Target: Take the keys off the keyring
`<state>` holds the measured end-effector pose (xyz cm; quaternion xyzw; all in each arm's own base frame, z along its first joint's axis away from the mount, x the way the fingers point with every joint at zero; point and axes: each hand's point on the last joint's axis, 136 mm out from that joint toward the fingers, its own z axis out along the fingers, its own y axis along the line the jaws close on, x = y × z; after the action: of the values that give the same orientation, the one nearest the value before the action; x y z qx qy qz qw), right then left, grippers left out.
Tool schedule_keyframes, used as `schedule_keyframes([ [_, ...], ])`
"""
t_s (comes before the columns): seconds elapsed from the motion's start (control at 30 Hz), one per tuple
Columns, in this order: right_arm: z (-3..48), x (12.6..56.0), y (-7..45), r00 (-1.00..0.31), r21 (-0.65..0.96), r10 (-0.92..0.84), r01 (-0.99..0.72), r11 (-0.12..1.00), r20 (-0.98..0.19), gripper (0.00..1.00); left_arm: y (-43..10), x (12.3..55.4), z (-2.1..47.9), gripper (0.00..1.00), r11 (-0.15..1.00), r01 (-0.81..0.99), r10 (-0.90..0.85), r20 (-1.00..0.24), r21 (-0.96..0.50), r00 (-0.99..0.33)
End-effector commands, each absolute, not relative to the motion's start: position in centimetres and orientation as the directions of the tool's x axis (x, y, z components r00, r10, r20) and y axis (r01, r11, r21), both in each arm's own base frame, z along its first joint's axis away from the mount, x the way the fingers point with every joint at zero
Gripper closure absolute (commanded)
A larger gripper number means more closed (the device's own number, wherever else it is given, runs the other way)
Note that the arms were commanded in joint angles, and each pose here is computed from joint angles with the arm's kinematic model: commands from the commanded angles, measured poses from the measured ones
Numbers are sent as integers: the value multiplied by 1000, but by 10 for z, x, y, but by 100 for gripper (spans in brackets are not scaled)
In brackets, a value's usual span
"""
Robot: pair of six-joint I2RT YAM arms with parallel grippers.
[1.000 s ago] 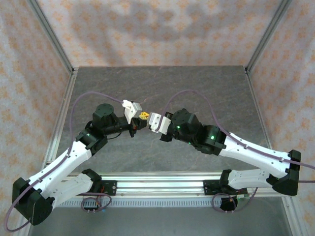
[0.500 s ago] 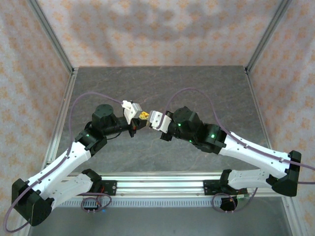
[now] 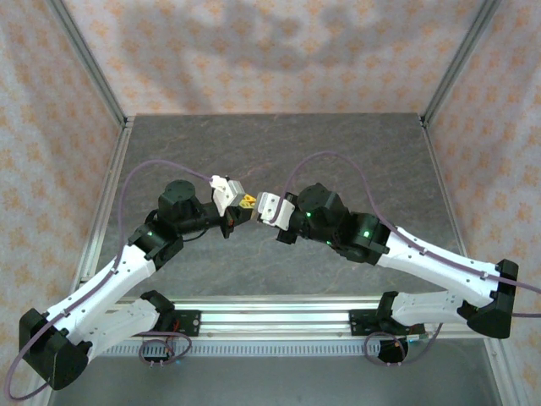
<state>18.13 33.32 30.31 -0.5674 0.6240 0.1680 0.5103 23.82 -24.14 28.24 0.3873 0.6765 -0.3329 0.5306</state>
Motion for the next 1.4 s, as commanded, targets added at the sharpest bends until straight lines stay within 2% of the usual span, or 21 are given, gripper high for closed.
schedule_keyframes([
  [0.0, 309, 112, 368, 200, -217, -398, -976, 0, -895, 100, -248, 243, 336, 100, 483, 873, 90, -996, 68, 28],
  [0.27, 334, 123, 368, 104, -120, -292, -992, 38, -951, 100, -248, 241, 335, 100, 485, 871, 92, -995, 79, 39],
  [0.5, 319, 131, 362, 137, -173, -375, -983, 63, -917, 100, -244, 241, 335, 100, 505, 859, 89, -995, 85, 46],
  [0.77, 331, 169, 346, 112, -219, -348, -934, 283, -931, 100, -240, 241, 329, 100, 523, 848, 96, -995, 83, 38],
  [1.07, 318, 192, 333, 90, -264, -402, -876, 403, -911, 100, -234, 240, 328, 100, 542, 834, 116, -992, 99, 42],
  [1.37, 315, 192, 331, 33, -209, -377, -876, 434, -925, 100, -234, 239, 328, 100, 543, 835, 113, -993, 91, 35],
])
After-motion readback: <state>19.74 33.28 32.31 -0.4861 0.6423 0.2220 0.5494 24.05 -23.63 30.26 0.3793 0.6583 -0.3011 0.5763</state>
